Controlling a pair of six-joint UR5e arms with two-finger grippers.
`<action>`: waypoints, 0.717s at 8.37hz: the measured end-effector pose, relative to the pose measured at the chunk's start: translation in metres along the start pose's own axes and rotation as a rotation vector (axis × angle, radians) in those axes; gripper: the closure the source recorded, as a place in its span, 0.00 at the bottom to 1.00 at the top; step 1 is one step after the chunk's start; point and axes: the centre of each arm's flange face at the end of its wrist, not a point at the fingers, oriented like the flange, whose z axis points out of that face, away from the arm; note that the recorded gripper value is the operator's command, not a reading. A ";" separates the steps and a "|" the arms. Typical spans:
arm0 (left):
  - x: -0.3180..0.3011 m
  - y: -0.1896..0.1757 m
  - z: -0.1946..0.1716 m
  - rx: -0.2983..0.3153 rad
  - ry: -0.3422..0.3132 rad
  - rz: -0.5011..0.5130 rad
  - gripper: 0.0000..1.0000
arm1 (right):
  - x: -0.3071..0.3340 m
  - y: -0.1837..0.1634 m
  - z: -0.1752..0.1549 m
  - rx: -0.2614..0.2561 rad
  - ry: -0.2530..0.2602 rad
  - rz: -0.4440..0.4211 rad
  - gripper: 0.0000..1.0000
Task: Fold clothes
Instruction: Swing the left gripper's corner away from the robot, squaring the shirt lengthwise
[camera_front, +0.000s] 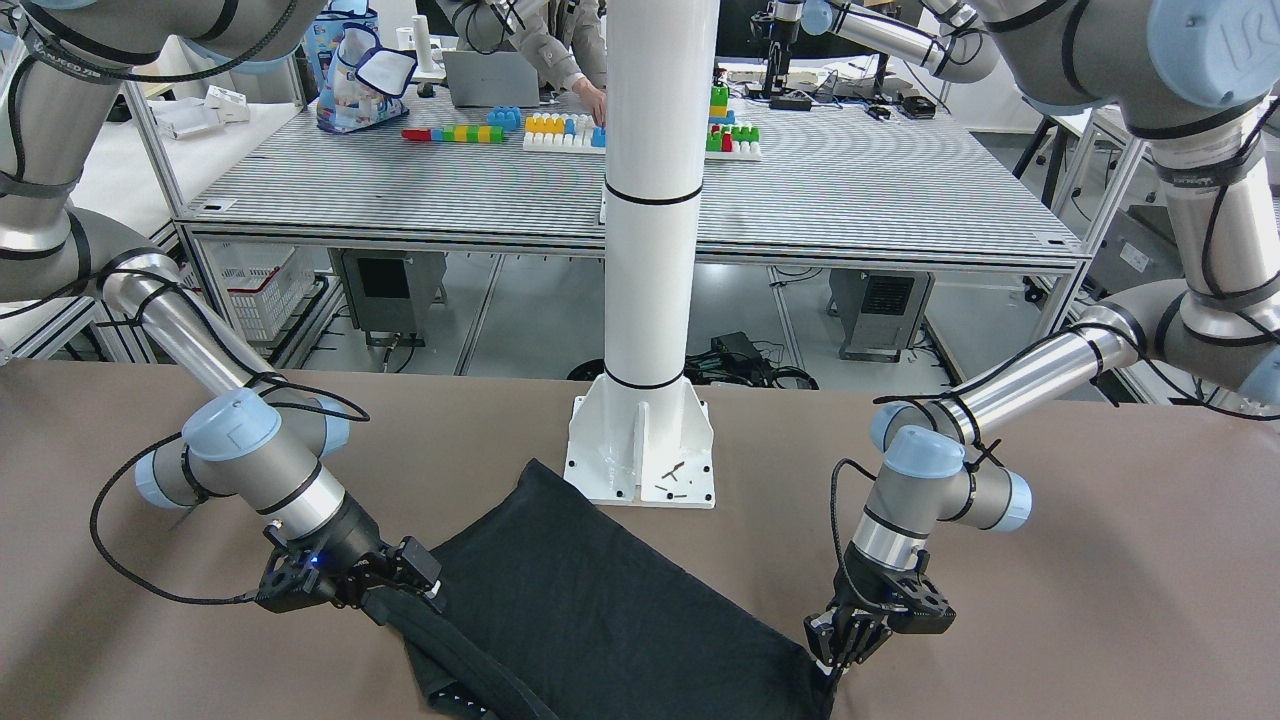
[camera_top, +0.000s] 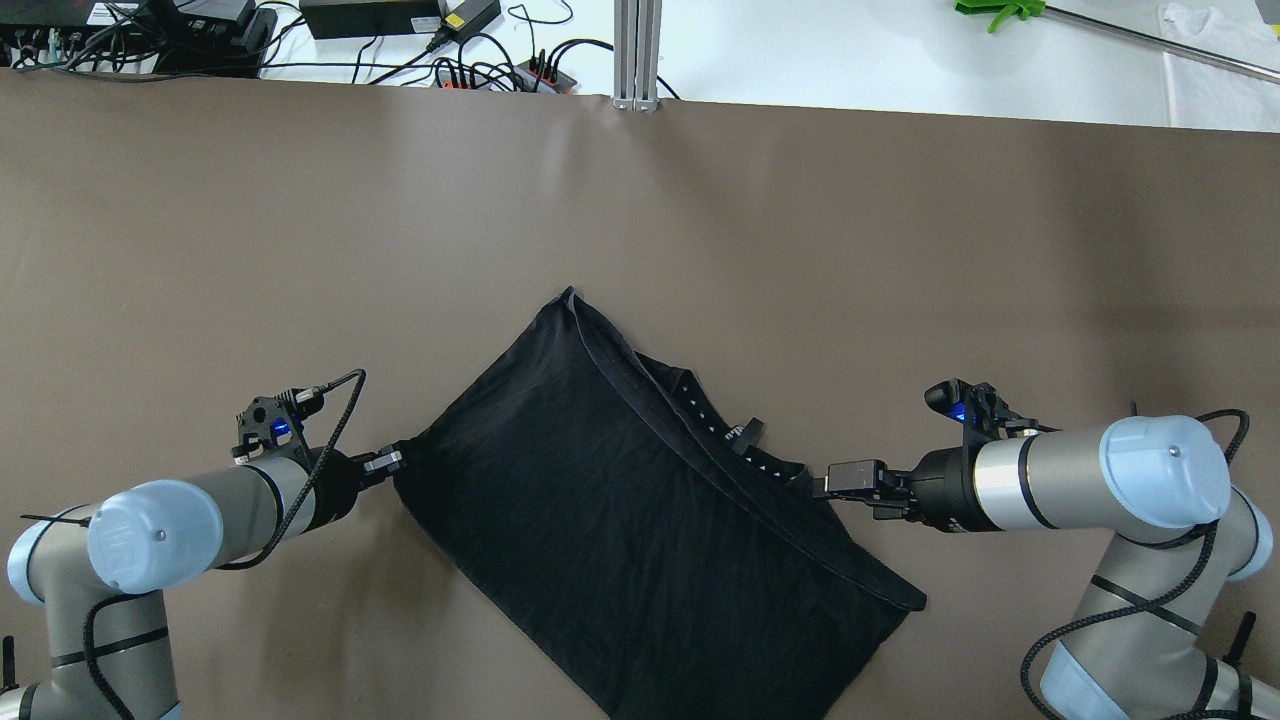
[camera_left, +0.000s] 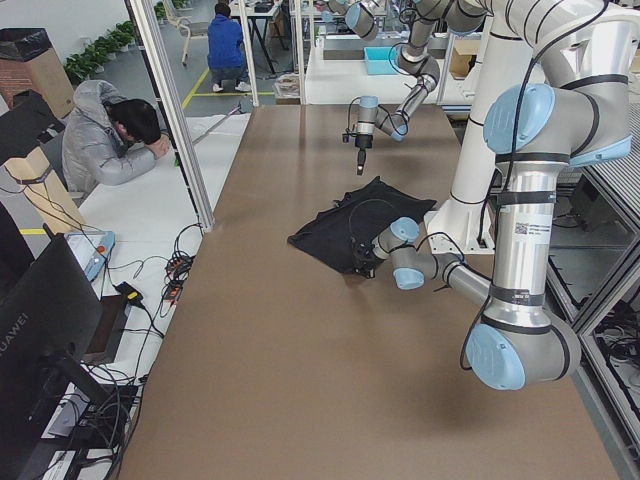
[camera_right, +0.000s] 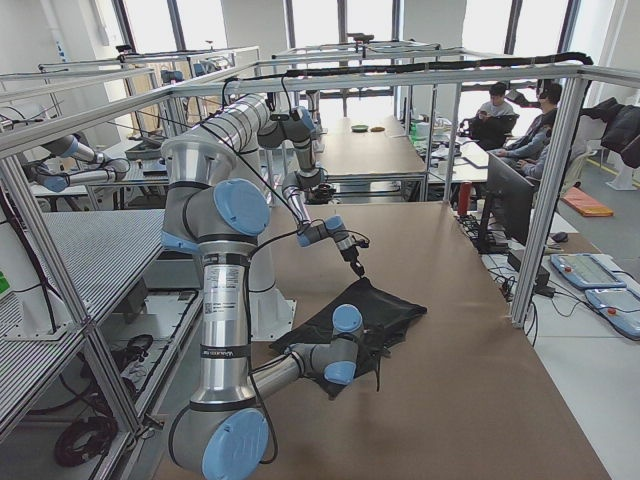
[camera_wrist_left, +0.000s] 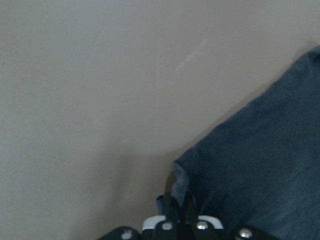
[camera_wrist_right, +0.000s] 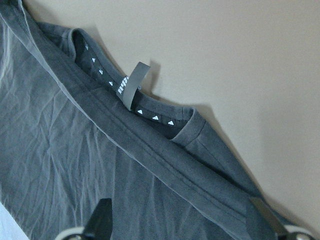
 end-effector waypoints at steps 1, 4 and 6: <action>0.010 -0.007 0.002 0.013 0.005 0.007 1.00 | 0.000 0.000 0.000 0.000 0.000 0.000 0.06; 0.062 -0.036 0.026 0.067 -0.007 0.004 1.00 | 0.001 -0.001 0.001 0.013 0.003 0.000 0.06; 0.090 -0.058 0.047 0.103 -0.014 0.004 1.00 | -0.001 0.000 0.003 0.027 0.003 -0.004 0.06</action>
